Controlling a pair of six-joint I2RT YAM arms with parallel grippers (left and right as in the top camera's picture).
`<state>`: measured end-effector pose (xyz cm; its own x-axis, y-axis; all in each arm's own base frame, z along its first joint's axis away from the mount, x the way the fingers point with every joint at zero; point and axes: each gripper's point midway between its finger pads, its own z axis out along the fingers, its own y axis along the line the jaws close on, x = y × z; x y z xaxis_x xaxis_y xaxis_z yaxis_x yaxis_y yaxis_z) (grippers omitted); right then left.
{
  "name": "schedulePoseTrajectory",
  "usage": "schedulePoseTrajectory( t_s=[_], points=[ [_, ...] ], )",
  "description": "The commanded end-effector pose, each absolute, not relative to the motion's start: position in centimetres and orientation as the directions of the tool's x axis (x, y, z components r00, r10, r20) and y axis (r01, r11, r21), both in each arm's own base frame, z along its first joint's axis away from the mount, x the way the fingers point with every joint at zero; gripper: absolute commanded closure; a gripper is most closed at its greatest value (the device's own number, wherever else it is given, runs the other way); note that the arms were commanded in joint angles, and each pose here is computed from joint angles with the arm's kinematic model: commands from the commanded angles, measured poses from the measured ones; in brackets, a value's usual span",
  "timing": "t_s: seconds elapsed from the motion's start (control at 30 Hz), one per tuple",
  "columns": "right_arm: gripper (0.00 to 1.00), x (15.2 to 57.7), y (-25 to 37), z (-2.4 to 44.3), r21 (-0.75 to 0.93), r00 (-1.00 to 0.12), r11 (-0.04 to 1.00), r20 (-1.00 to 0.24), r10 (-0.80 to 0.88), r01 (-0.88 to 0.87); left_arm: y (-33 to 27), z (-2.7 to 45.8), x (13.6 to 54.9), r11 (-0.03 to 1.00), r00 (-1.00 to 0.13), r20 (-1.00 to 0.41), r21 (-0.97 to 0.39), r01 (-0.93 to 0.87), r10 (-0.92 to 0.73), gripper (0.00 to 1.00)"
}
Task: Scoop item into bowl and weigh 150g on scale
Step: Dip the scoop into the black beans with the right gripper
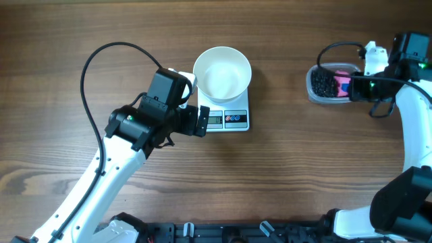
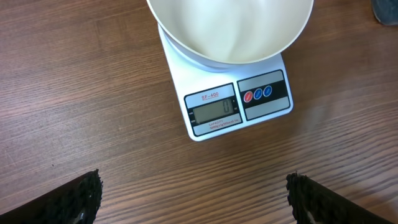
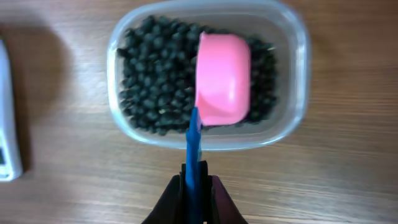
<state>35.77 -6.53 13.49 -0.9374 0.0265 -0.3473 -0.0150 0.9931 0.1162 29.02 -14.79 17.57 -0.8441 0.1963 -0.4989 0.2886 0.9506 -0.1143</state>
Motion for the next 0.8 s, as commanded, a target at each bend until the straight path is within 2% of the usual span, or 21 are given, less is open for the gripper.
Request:
schedulePoseTrajectory(
  t_s=[0.0,0.23,0.63,0.77],
  points=[
    [0.95,34.8,-4.2,12.1,0.233,-0.952,0.971,-0.305,0.014,-0.06,-14.7,17.5,29.1,0.954,-0.848,-0.497,-0.117,0.278,0.186,0.0],
    [0.96,34.5,-5.2,12.1,0.237,-0.953,0.971,-0.298,0.049,-0.024,-14.7,17.5,29.1,0.954,-0.848,-0.496,-0.117,0.278,0.186,0.0],
    [0.96,35.5,-4.0,12.4,0.416,-0.926,0.909,-0.338,0.17,0.015,-14.7,17.5,29.1,0.954,-0.848,-0.496,-0.117,0.278,0.186,0.0],
    [0.96,34.3,-3.7,12.0,0.437,-0.94,0.896,-0.266,0.216,0.082,-14.7,17.5,29.1,0.954,-0.848,-0.497,-0.117,0.278,0.186,0.0]
  ],
)
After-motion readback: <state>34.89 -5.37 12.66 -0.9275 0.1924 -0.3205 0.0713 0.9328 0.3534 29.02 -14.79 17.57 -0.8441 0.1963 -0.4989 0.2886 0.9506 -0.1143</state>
